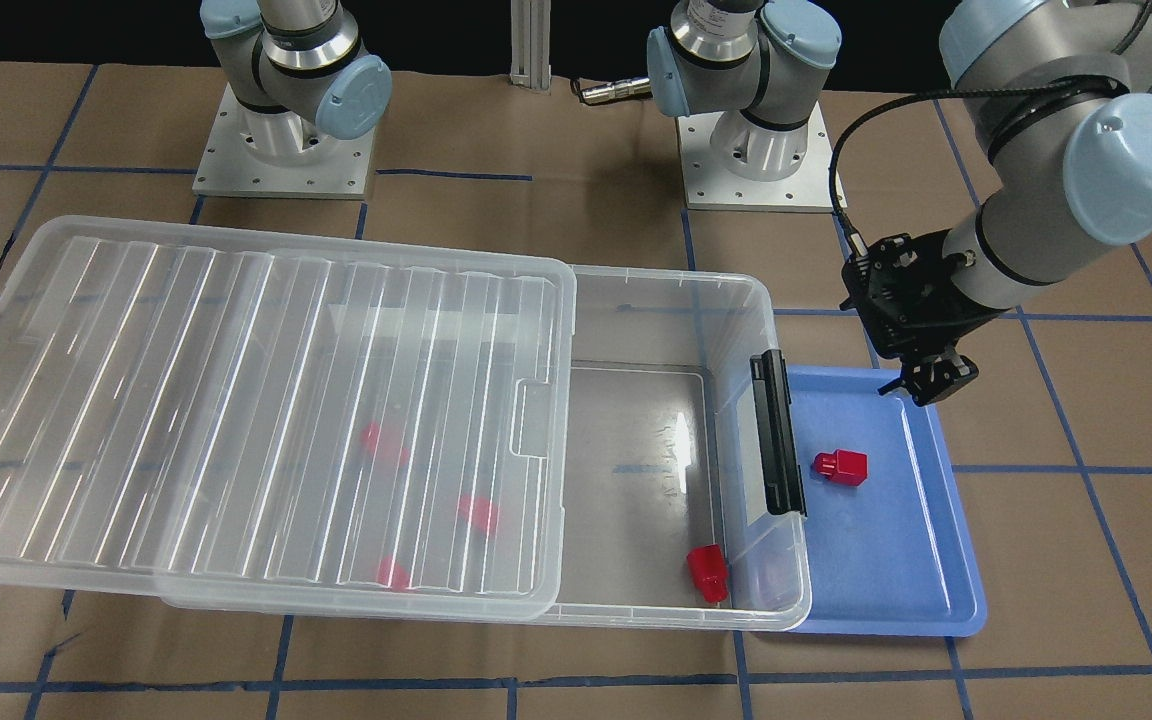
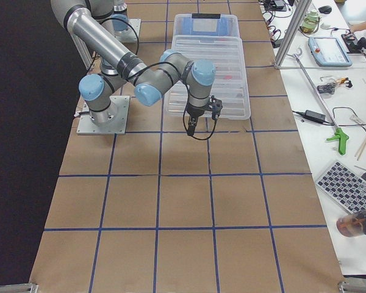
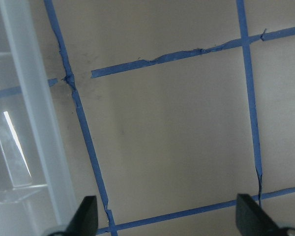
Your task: Place red block in blue tray from box
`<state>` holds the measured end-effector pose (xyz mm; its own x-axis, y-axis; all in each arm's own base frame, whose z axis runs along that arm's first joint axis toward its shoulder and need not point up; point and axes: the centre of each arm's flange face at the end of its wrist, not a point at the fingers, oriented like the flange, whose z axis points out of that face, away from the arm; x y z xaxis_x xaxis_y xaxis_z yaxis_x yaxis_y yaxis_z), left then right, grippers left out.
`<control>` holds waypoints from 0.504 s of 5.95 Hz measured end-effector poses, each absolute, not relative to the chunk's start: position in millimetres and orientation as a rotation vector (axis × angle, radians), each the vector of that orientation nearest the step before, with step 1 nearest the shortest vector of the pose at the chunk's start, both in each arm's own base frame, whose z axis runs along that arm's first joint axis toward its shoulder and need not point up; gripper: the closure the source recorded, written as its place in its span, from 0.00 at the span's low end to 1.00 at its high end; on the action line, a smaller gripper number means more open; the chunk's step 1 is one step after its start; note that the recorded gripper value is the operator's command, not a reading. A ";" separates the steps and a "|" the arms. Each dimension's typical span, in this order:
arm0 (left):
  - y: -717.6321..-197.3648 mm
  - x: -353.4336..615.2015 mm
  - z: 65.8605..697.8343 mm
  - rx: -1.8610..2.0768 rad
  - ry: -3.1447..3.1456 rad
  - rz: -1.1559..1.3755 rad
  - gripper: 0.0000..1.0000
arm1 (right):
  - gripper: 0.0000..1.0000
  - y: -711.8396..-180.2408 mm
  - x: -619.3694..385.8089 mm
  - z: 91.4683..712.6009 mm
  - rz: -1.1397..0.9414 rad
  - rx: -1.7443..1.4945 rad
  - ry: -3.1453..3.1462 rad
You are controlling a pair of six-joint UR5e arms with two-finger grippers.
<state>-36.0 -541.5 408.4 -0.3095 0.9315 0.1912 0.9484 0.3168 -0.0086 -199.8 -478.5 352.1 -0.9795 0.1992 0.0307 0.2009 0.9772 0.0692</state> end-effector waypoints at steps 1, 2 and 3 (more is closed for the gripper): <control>-535.5 -59.8 441.8 -1.680 -2.445 -0.193 0.02 | 0.00 -476.3 -195.3 350.9 -0.113 -0.315 -3.122; -530.8 -78.4 461.9 -1.616 -2.485 -0.216 0.02 | 0.00 -474.0 -186.9 348.3 -0.114 -0.308 -3.143; -524.9 -96.8 473.8 -1.549 -2.538 -0.222 0.02 | 0.00 -473.2 -175.3 346.5 -0.113 -0.285 -3.156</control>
<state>-96.8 -524.9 473.8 -0.4508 0.8669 0.2128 0.8907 0.4526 0.0430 -175.3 -473.2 346.5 -0.9834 0.1799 -0.0223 0.1778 0.9813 0.0737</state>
